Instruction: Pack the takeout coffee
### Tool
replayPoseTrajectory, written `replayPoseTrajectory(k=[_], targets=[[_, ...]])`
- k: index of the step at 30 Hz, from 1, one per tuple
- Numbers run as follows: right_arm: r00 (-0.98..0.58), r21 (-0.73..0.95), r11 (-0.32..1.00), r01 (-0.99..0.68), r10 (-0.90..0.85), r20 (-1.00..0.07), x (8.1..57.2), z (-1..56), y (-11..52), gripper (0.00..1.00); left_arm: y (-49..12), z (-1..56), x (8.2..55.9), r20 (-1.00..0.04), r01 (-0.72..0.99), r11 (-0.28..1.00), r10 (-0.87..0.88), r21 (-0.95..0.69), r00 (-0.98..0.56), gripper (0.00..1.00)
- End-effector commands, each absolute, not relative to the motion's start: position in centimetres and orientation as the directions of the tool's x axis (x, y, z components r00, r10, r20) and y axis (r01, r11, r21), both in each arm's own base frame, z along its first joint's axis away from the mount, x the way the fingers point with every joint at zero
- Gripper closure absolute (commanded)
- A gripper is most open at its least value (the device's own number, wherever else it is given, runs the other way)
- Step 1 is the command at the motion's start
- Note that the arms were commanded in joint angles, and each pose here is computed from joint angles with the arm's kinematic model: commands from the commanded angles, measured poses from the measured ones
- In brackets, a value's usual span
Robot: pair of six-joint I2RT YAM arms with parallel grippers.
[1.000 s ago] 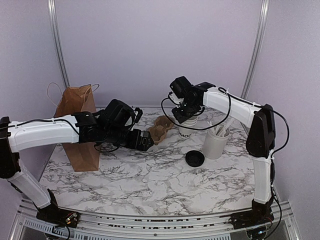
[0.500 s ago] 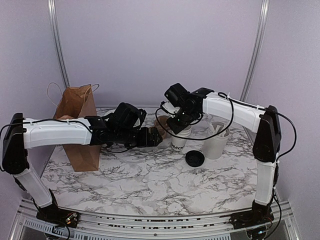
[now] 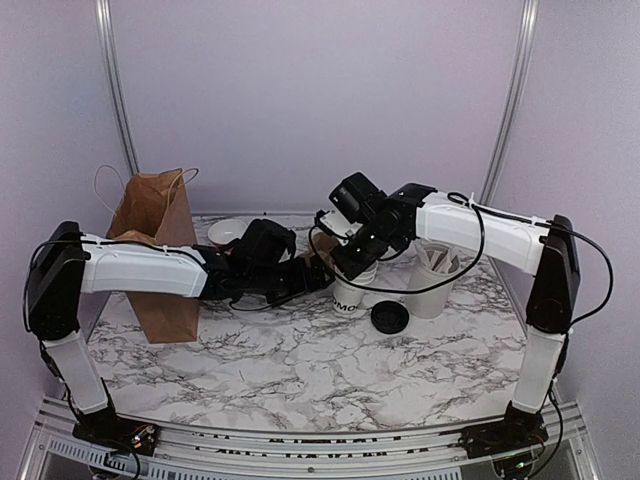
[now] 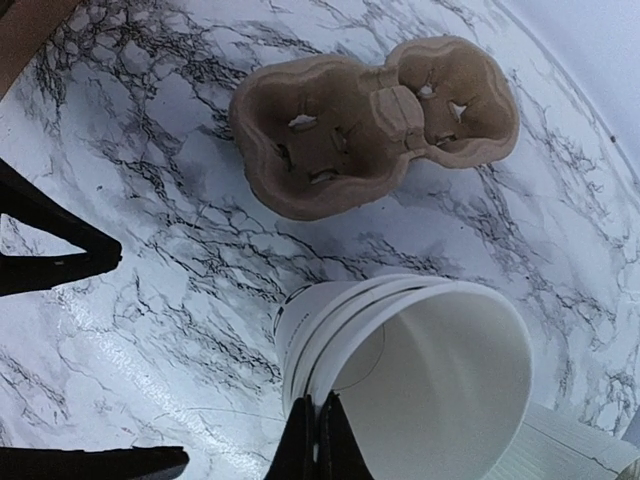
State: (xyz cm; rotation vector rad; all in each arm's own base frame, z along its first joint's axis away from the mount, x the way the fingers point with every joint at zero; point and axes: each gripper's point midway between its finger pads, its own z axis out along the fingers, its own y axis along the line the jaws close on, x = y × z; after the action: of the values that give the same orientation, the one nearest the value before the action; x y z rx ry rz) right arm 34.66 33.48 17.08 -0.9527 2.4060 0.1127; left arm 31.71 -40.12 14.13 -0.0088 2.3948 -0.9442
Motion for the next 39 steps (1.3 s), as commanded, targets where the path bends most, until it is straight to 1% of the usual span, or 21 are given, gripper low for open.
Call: replayPoseTrajectory(k=[1, 7, 9, 20, 29, 39], targets=[[-0.585, -0.092, 0.748, -0.657, -0.583, -0.564, 34.2, 18.7, 34.1, 1.0, -40.8, 15.0, 33.0, -0.477, 0.168, 0.703, -0.269, -0.691, -0.837, 0.01], [-0.588, -0.089, 0.75, -0.656, -0.581, -0.563, 34.1, 18.6, 34.0, 1.0, -41.1, 15.0, 33.7, -0.474, 0.165, 0.686, -0.29, -0.709, -0.831, 0.01], [-0.569, -0.089, 0.729, -0.678, -0.597, -0.565, 33.1, 18.7, 35.1, 1.0, -41.2, 14.8, 33.9, -0.469, 0.162, 0.681, -0.293, -0.714, -0.833, 0.01], [-0.562, -0.094, 0.731, -0.676, -0.594, -0.576, 33.2, 19.4, 35.3, 1.0, -41.0, 13.4, 35.2, -0.458, 0.135, 0.69, -0.309, -0.711, -0.833, 0.01], [-0.555, -0.097, 0.728, -0.679, -0.595, -0.581, 33.2, 19.7, 35.6, 1.0, -41.3, 12.9, 35.4, -0.454, 0.139, 0.691, -0.297, -0.71, -0.84, 0.01], [-0.54, -0.128, 0.733, -0.668, -0.596, -0.594, 33.5, 20.8, 35.7, 1.0, -41.4, 11.3, 35.3, -0.439, 0.122, 0.72, -0.271, -0.683, -0.857, 0.01]])
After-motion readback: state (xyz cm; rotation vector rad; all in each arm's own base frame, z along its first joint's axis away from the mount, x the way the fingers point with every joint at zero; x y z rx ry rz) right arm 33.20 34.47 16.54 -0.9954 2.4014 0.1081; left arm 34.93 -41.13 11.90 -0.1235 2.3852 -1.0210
